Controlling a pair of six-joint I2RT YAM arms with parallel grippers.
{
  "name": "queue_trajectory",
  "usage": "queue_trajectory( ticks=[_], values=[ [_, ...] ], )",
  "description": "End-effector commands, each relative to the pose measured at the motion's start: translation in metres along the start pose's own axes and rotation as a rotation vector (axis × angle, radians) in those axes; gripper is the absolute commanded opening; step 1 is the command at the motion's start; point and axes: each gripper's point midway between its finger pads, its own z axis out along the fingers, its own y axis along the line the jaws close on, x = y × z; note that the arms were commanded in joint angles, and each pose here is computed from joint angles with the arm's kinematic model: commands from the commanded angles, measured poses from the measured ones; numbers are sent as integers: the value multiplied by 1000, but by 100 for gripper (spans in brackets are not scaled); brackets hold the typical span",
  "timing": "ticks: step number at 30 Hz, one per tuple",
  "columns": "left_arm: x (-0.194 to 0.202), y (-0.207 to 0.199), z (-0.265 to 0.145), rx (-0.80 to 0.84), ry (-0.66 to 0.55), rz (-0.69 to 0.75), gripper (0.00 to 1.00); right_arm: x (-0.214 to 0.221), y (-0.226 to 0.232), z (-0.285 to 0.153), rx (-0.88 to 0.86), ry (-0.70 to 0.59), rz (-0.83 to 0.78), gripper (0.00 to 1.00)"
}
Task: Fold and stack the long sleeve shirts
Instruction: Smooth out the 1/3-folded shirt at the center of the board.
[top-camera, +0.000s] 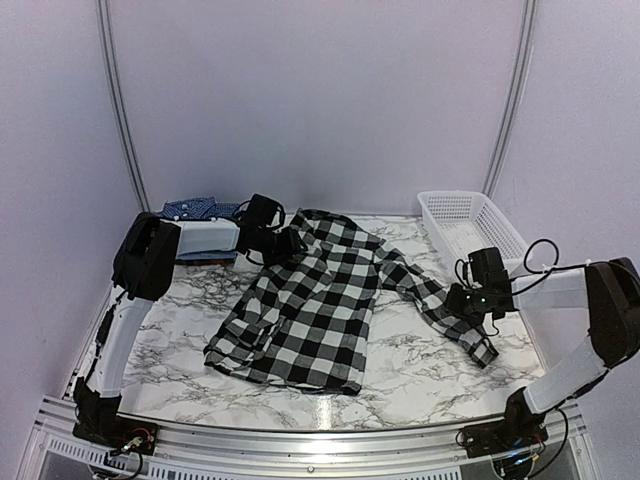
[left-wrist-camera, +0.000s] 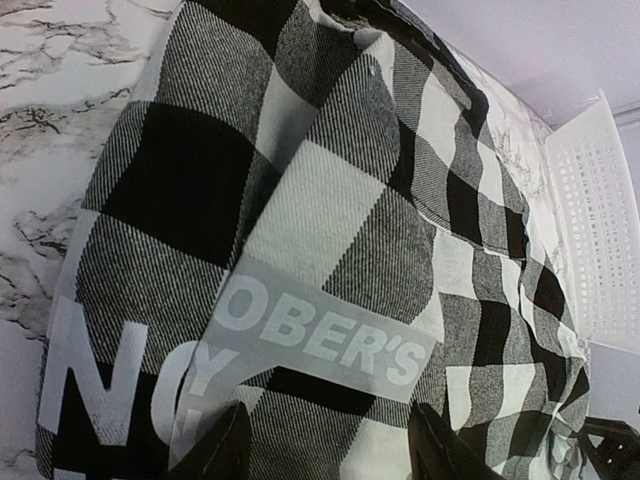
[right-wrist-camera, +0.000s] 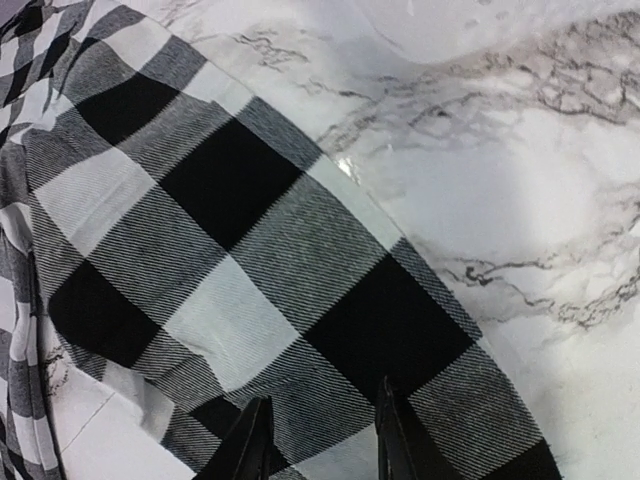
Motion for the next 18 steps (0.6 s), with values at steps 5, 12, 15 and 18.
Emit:
queue_trajectory(
  ticks=[5, 12, 15, 18],
  values=[
    [-11, -61, -45, 83, -3, 117, 58, -53, 13, -44, 26, -126, -28, 39],
    [6, -134, -110, 135, -60, 260, 60, -35, -12, -77, 92, -164, 127, 44],
    [40, -150, -126, 133, -34, 310, 60, -22, -26, -89, 125, -177, 231, 45],
    [83, -154, -131, 117, 18, 353, 59, -8, -35, -96, 115, -190, 334, 49]
  ],
)
